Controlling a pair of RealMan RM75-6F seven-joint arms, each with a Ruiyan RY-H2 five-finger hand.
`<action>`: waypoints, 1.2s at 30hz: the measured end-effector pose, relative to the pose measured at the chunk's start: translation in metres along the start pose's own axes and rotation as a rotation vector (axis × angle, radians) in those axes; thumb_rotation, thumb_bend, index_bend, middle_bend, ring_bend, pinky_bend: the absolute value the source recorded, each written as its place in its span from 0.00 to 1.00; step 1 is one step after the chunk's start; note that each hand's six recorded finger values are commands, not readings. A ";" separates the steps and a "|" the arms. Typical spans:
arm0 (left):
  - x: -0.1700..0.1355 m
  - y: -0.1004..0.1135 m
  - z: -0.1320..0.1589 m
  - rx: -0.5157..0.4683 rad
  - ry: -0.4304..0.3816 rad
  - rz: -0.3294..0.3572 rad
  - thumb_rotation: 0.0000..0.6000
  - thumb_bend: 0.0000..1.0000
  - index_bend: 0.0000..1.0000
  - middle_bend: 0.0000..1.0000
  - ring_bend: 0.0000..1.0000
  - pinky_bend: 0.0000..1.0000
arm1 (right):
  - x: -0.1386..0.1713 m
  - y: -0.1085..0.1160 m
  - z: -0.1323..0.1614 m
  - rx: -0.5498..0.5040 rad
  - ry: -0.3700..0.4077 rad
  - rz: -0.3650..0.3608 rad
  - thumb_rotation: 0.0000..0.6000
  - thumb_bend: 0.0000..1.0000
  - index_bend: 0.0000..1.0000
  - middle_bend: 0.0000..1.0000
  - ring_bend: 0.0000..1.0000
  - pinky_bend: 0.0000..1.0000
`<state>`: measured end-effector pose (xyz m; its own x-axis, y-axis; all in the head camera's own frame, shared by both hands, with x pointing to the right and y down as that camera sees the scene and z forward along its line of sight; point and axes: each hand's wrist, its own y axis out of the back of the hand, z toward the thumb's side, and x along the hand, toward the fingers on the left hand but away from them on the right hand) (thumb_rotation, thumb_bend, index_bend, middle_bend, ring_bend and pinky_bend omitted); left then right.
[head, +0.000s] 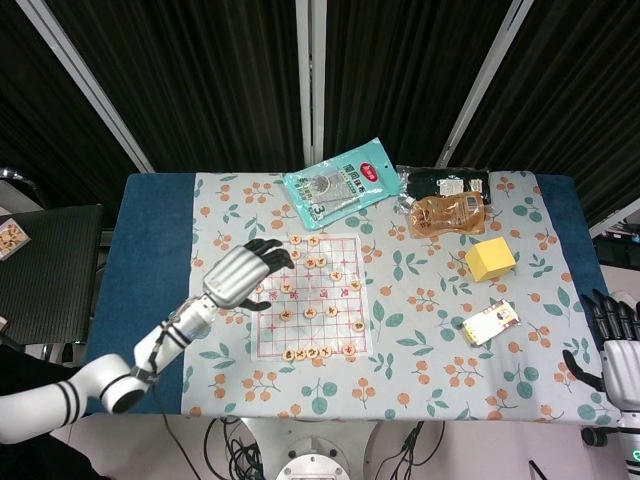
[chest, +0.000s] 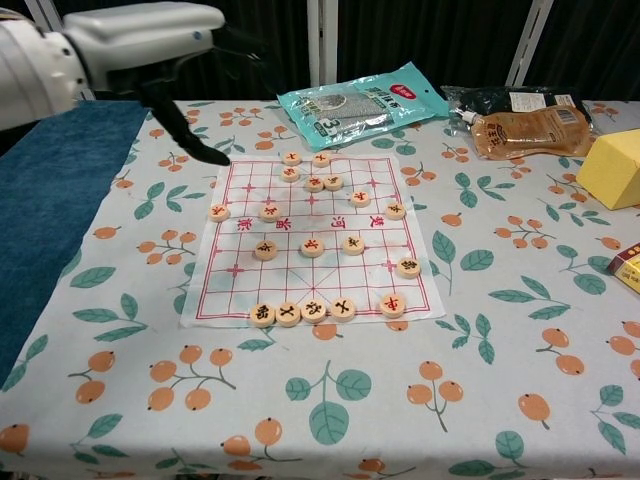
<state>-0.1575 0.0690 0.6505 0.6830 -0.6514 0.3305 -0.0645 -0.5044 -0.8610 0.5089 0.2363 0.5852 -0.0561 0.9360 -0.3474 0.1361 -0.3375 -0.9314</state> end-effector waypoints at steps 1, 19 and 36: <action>0.007 -0.003 0.002 0.006 -0.007 -0.007 1.00 0.14 0.32 0.26 0.15 0.26 | 0.000 0.000 -0.002 -0.002 -0.004 -0.003 1.00 0.23 0.00 0.00 0.00 0.00; 0.105 -0.065 0.056 -0.073 -0.065 -0.101 1.00 0.24 0.33 0.27 0.15 0.26 | 0.002 0.009 -0.002 -0.026 0.021 -0.040 1.00 0.23 0.00 0.00 0.00 0.00; 0.142 -0.095 0.082 -0.077 -0.048 -0.129 1.00 0.24 0.34 0.28 0.15 0.24 | 0.006 0.013 -0.002 -0.010 0.011 -0.051 1.00 0.23 0.00 0.00 0.00 0.00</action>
<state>0.0053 0.0706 0.7474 0.7228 -0.5518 0.4160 -0.0286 -0.6254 -0.7798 0.5124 0.2381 0.5709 -0.0519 0.9531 -0.2983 0.1435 -0.2885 -0.9467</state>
